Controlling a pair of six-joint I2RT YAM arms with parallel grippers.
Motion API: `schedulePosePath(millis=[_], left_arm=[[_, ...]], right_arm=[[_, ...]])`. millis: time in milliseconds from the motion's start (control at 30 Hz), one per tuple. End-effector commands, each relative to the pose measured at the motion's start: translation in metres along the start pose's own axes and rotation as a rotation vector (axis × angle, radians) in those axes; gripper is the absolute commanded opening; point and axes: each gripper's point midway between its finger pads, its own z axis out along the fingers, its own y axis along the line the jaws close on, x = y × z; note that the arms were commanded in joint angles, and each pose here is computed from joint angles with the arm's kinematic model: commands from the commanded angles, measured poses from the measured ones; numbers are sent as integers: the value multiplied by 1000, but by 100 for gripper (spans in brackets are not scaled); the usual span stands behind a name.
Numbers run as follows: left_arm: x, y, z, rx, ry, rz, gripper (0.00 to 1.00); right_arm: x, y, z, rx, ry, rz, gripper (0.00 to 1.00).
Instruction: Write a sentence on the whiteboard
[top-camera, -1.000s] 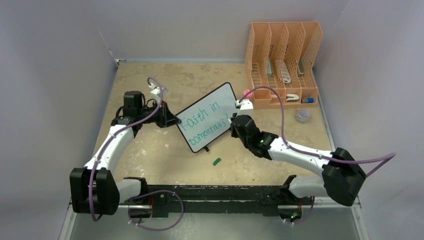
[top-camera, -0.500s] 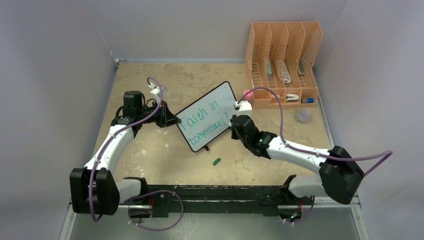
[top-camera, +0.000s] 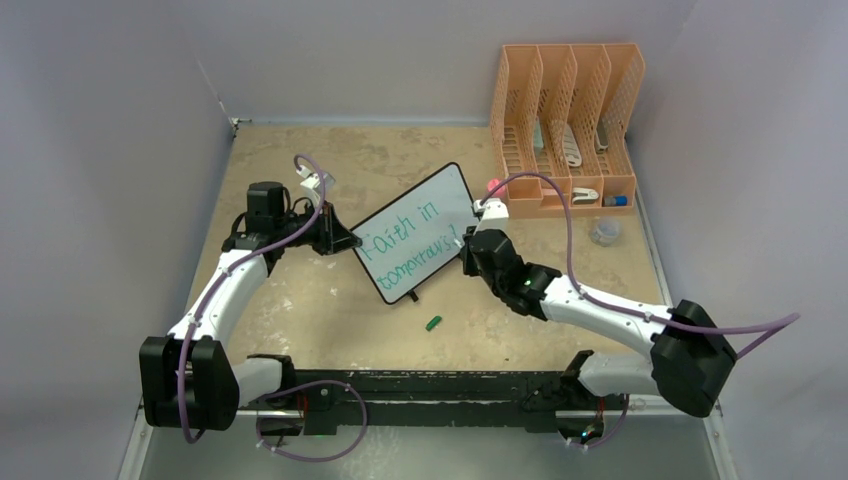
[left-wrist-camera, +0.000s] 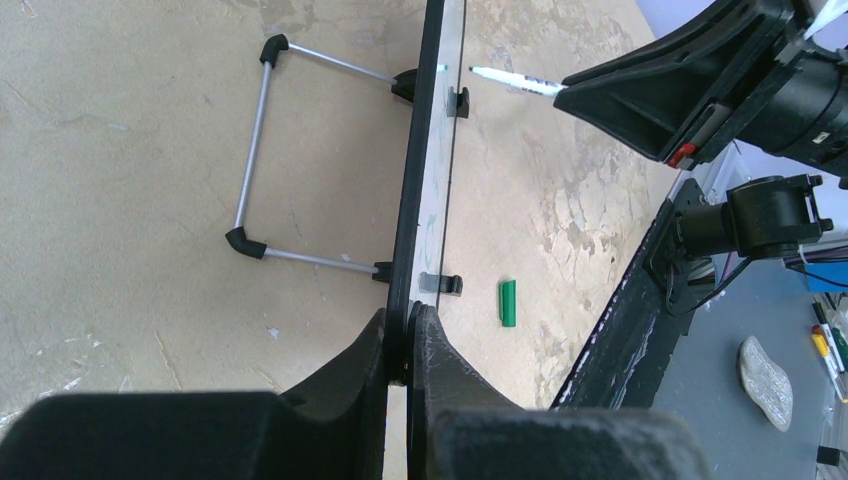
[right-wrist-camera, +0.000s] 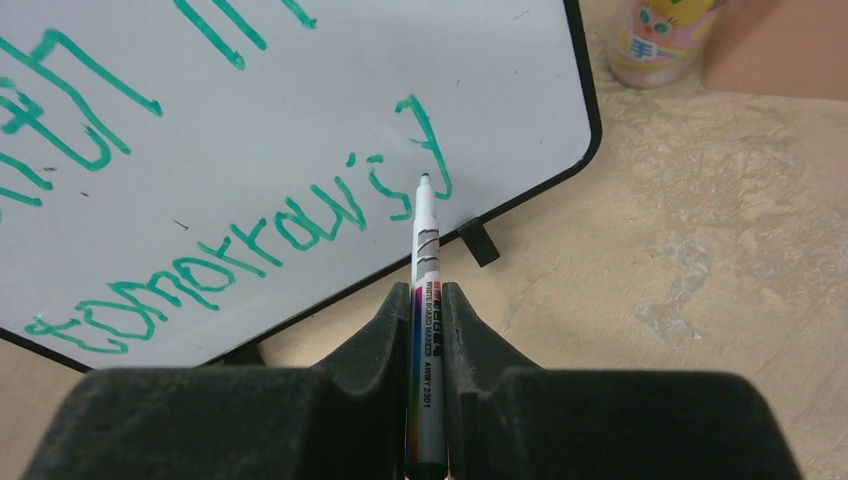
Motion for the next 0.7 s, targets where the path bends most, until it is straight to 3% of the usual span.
schedulePosePath(millis=[0,667], left_arm=[[3,31,-3,-144,8,52,0],[4,31,-3,-143,8,51,0]], right_arm=[[-27,-8,-8,45,-92,36,0],[-52,-2,6,32,-156,39,0]])
